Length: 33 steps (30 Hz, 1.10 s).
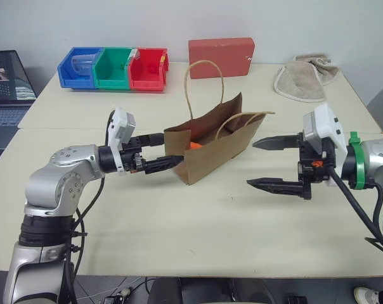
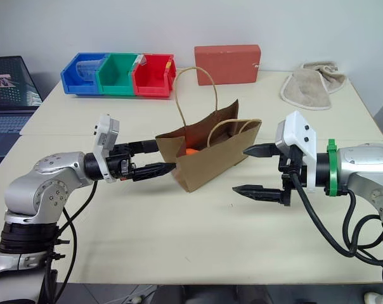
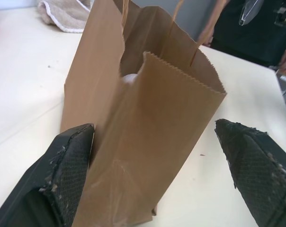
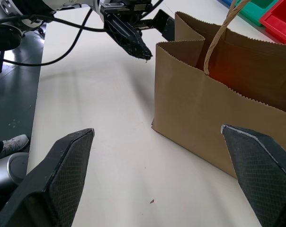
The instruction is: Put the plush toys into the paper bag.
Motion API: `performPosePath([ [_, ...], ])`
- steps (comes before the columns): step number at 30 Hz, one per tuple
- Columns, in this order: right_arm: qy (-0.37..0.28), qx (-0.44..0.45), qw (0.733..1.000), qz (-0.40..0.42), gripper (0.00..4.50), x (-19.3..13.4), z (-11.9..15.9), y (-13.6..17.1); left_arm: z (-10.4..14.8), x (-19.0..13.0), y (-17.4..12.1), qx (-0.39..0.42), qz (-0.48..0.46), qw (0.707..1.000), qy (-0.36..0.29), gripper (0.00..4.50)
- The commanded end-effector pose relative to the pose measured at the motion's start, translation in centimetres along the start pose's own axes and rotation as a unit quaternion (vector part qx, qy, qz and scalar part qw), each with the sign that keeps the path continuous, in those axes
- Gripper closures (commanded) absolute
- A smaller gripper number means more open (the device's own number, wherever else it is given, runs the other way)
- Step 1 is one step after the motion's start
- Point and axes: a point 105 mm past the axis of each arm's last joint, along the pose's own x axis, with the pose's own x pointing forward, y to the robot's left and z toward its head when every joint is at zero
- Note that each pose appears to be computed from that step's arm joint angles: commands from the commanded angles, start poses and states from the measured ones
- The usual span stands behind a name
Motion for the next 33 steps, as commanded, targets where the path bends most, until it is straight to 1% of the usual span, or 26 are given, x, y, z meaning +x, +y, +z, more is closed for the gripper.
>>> performPosePath([
  [1, -0.008, -0.027, 1.0, -0.001, 0.0, 0.1, 0.9, 0.1, 0.6, 0.3, -0.3, 0.034, 0.003, 0.999, -0.009, 0.12],
  [5, -0.008, -0.03, 1.0, 0.001, 0.0, 0.5, 0.8, 0.2, 0.1, 1.1, -0.8, 0.039, 0.0, 0.999, -0.014, 0.12],
  [12, -0.011, -0.042, 0.999, 0.003, 0.0, 1.1, 0.6, 0.4, -0.7, 2.7, -0.2, 0.039, 0.037, 0.998, -0.031, 0.12],
  [15, -0.012, -0.046, 0.999, 0.001, 0.0, 1.3, 0.6, 0.5, -0.6, 3.0, 0.0, 0.033, 0.045, 0.998, -0.043, 0.12],
  [18, -0.017, -0.046, 0.999, -0.002, 0.0, 1.4, 0.6, 0.6, -1.1, 3.5, 0.5, 0.058, 0.056, 0.996, -0.044, 0.67],
  [19, -0.017, -0.048, 0.999, -0.006, 0.0, 1.4, 0.6, 0.6, -1.0, 3.6, 0.5, 0.048, 0.055, 0.996, -0.052, 0.94],
  [23, -0.012, -0.056, 0.998, -0.02, 0.0, 1.1, 0.3, 0.5, -0.7, 3.6, 0.7, 0.04, 0.051, 0.996, -0.061, 2.17],
  [30, -0.023, -0.077, 0.995, -0.051, 0.0, 0.8, 0.2, 0.2, -0.9, 3.8, 0.8, 0.032, 0.032, 0.997, -0.057, 4.37],
  [31, -0.023, -0.08, 0.995, -0.055, 0.0, 0.8, 0.1, 0.2, -0.9, 3.8, 0.8, 0.031, 0.029, 0.997, -0.057, 4.45],
  [33, -0.017, -0.083, 0.994, -0.063, 0.0, 0.4, -0.3, 0.3, -0.7, 4.0, 0.8, 0.027, 0.008, 0.998, -0.054, 4.45],
])
